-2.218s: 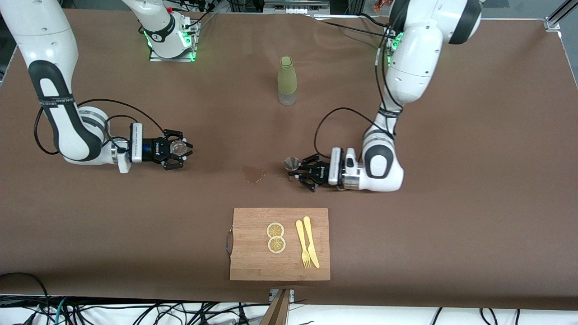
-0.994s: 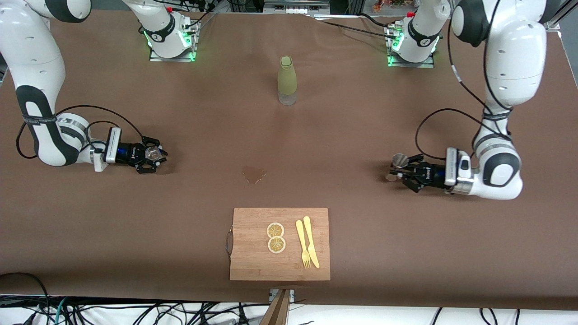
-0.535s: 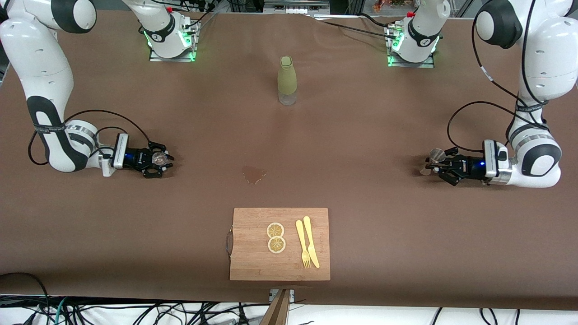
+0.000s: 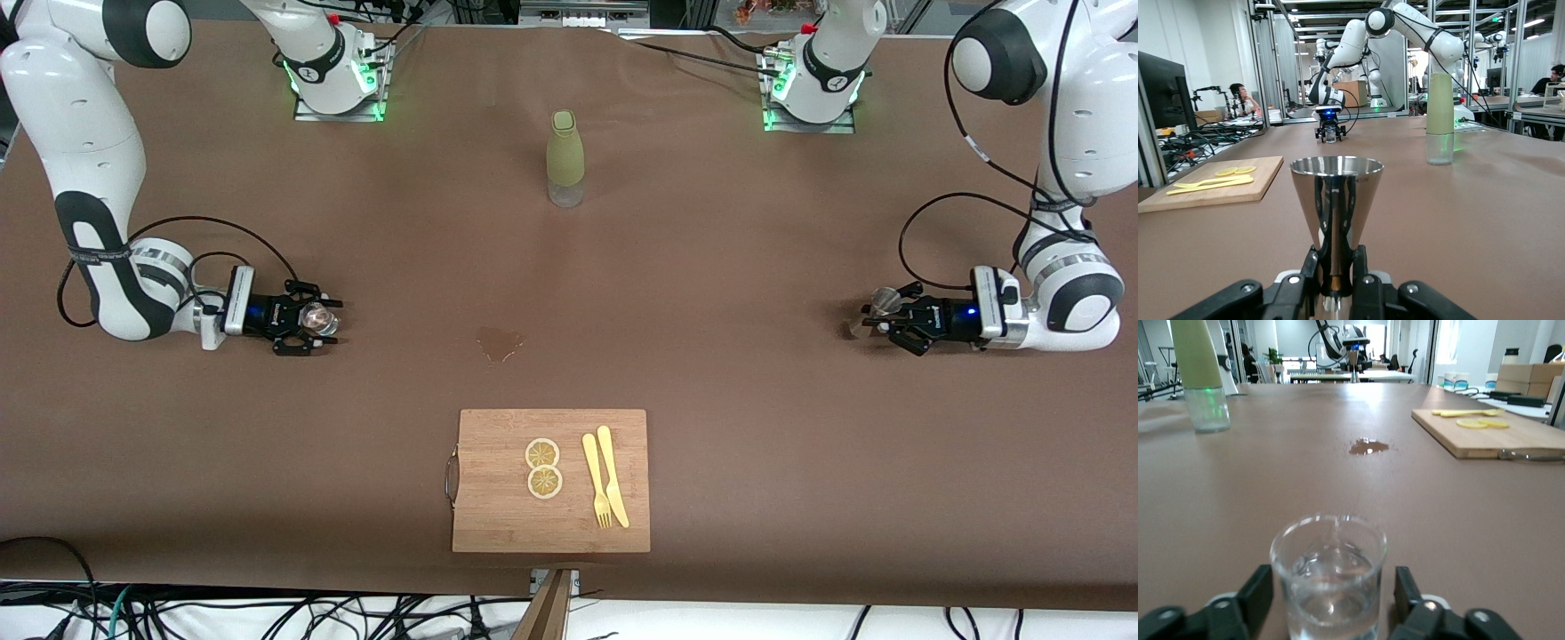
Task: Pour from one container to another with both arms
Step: 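Set the beaker down with the right gripper while the left gripper lowers the jigger, then open both grippers and draw both arms back from the beaker and jigger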
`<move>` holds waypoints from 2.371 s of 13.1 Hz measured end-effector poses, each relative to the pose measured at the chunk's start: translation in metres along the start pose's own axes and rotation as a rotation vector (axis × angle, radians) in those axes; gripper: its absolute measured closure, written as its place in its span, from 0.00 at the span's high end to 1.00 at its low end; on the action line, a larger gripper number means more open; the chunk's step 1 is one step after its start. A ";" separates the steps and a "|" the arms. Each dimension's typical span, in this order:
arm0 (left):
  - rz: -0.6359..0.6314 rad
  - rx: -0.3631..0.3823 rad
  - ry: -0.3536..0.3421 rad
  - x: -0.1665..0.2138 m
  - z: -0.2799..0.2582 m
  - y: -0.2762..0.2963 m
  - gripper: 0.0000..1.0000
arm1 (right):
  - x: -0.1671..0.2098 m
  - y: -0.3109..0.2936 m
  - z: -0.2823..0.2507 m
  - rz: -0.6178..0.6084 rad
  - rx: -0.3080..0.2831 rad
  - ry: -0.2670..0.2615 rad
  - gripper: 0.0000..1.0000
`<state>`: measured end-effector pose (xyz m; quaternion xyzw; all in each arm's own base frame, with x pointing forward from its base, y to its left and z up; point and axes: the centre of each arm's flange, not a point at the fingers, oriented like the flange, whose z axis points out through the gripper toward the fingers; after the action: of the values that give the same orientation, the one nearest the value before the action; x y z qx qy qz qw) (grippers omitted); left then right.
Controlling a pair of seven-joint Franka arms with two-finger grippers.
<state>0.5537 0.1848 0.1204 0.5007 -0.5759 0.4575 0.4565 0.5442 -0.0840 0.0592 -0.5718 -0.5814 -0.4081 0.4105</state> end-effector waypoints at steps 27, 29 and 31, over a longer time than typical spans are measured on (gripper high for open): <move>-0.021 -0.014 -0.047 -0.042 -0.033 0.010 0.99 | 0.226 0.032 -0.151 1.116 -0.436 -0.835 0.99; -0.020 -0.066 -0.172 -0.018 -0.075 -0.004 1.00 | 0.248 0.033 -0.141 1.167 -0.475 -0.889 0.99; -0.048 -0.127 -0.300 0.017 -0.110 -0.015 1.00 | 0.273 0.032 -0.133 1.217 -0.534 -0.978 0.99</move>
<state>0.5751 0.2895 0.1568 0.5469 -0.6534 0.3293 0.4069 0.5750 -0.1186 0.3612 -0.9782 -0.1664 0.0561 0.1104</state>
